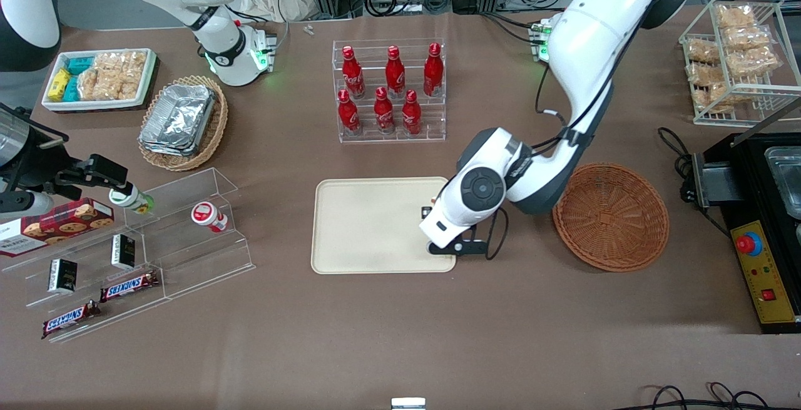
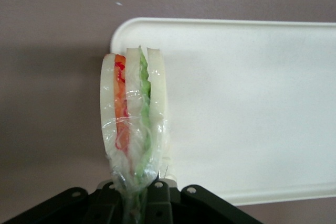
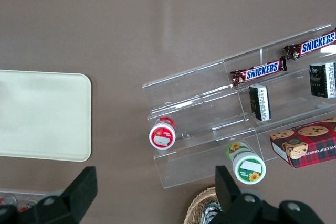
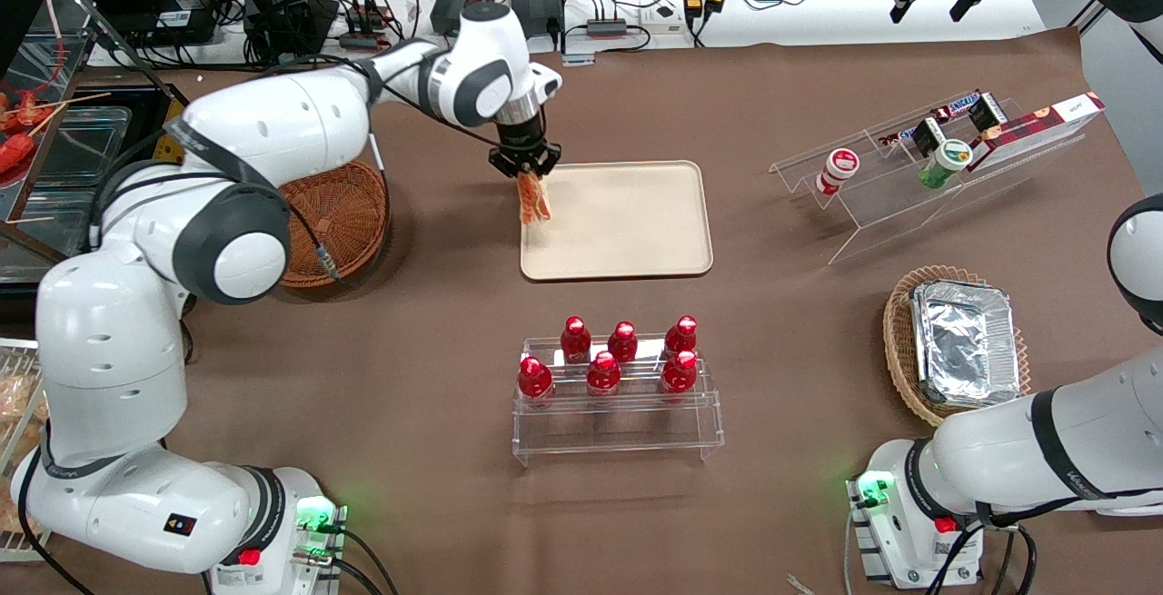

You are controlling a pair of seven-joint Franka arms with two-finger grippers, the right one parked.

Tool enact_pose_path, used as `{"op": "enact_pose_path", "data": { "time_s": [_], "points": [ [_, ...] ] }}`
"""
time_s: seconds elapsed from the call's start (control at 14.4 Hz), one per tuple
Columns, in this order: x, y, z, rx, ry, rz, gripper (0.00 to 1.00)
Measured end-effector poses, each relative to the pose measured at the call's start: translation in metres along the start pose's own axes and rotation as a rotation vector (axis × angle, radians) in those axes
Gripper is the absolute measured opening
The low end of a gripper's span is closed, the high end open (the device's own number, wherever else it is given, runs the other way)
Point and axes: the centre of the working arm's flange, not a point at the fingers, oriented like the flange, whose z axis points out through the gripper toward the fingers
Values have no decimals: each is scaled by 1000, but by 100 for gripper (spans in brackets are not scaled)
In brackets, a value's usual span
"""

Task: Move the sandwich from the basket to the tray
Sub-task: 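Carry the sandwich over the cream tray and lower it, then open the left gripper to release the sandwich onto the tray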

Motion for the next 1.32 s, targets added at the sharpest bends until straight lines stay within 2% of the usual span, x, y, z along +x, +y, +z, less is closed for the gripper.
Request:
{"op": "enact_pose_path", "data": {
  "time_s": [0.35,0.62,0.83,1.11,1.25,1.32],
  "points": [
    [-6,8,36,53,-11,43,15],
    [-16,20,44,64,-15,56,18],
    [-20,25,44,68,-11,46,41],
    [-17,27,38,62,0,41,81],
    [-11,27,22,48,25,27,98],
    [-8,26,8,38,45,3,100]
  ]
}}
